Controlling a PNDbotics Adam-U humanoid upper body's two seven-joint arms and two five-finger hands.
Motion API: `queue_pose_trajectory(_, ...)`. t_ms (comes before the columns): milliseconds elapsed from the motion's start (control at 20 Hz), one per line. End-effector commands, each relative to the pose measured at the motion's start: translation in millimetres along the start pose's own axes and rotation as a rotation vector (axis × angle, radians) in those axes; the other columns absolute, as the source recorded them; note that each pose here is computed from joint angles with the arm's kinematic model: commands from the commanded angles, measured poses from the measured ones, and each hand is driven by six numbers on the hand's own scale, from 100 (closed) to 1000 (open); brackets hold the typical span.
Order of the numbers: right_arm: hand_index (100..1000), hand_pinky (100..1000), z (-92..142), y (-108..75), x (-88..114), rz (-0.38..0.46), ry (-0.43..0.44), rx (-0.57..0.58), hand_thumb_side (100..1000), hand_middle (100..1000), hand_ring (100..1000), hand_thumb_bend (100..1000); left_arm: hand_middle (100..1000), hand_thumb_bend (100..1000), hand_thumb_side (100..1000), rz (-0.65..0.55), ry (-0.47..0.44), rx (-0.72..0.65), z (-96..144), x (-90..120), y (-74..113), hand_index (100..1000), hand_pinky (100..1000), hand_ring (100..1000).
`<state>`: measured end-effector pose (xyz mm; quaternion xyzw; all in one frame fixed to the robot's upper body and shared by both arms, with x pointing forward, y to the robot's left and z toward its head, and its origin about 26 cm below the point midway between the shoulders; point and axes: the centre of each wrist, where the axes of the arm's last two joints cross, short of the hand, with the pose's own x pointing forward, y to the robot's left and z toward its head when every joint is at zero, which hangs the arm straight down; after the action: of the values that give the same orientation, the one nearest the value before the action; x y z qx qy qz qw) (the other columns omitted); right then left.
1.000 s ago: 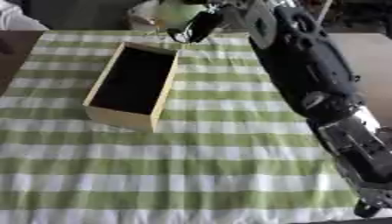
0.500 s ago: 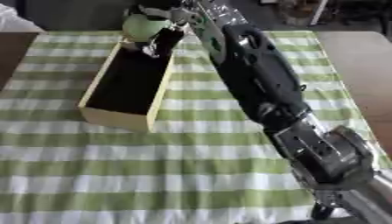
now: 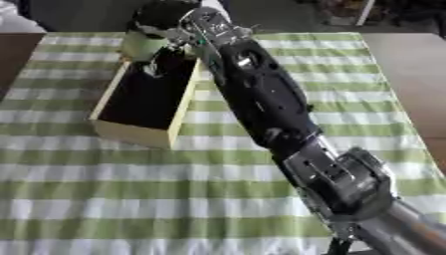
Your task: Pick up objects on the table and place them in the box.
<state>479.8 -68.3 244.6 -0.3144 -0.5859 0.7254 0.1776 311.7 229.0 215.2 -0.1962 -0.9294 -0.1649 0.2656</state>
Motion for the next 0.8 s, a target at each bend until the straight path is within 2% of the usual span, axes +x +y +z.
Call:
queue_pose_trajectory(50,813,963,-3,-2.5,2,0.013,0.002,-0.014,400,652,752,100,718,100,714,0.005,-0.033,-0.02,-7,6,-2.2,790,514,760)
queue_pose_trajectory(350,811,960,-11,12.6,12,0.009,-0.012,0.011,403,651,751,100,718,100,713,0.009,-0.038,-0.026,-8,6,-2.6,790,513,761)
queue_pose_trajectory(650,815,981,-15,17.1,19,0.044,-0.026,0.023,388,656,759,117,719,100,718,0.012,-0.033,-0.03,-8,6,-3.1,791,512,762)
queue_pose_trajectory(800,819,976,-17,22.2,21,0.055,-0.032,0.038,409,663,765,130,719,100,719,0.014,-0.03,-0.031,-7,5,-3.3,791,511,762)
